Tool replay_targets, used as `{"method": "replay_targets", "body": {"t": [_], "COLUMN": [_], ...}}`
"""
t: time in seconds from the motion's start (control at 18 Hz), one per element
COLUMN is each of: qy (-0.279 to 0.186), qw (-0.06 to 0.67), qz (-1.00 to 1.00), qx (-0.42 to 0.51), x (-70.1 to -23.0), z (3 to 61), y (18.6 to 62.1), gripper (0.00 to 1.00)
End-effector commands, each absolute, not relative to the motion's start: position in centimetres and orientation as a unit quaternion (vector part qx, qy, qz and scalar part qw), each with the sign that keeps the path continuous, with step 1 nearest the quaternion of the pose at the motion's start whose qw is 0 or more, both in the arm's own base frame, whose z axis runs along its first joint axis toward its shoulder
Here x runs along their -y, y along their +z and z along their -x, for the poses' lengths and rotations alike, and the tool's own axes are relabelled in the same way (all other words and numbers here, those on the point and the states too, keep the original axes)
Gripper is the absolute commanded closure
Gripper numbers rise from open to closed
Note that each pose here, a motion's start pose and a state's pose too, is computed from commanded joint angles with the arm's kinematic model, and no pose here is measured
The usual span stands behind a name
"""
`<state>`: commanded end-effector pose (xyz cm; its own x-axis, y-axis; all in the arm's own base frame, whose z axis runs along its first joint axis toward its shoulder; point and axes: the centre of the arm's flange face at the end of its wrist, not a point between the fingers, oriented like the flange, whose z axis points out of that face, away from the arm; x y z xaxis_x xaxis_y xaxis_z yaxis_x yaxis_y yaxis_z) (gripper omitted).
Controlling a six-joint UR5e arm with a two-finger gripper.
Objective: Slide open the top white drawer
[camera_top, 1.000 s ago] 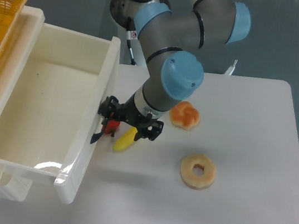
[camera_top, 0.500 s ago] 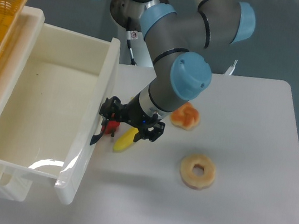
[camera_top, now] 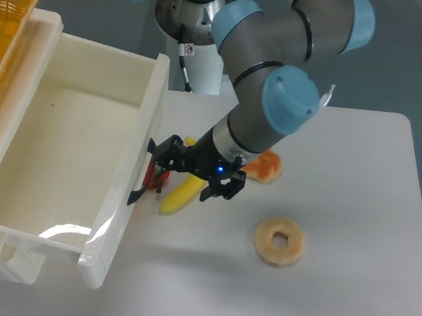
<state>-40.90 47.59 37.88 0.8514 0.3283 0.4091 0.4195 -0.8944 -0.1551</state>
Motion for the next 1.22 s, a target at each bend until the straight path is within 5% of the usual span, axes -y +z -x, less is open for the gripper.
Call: {"method": "replay_targets", "body": {"t": [0.72,1.22], "qy": [-0.037,-0.009], "qw": [0.048,0.014], "qz": [0.995,0.995], "qx": [0.082,-0.102], "x": [-40.9,-36.4], "z": [49.6,54.5], "y": [35.9,34.2], "gripper": [0.00,0.00]}}
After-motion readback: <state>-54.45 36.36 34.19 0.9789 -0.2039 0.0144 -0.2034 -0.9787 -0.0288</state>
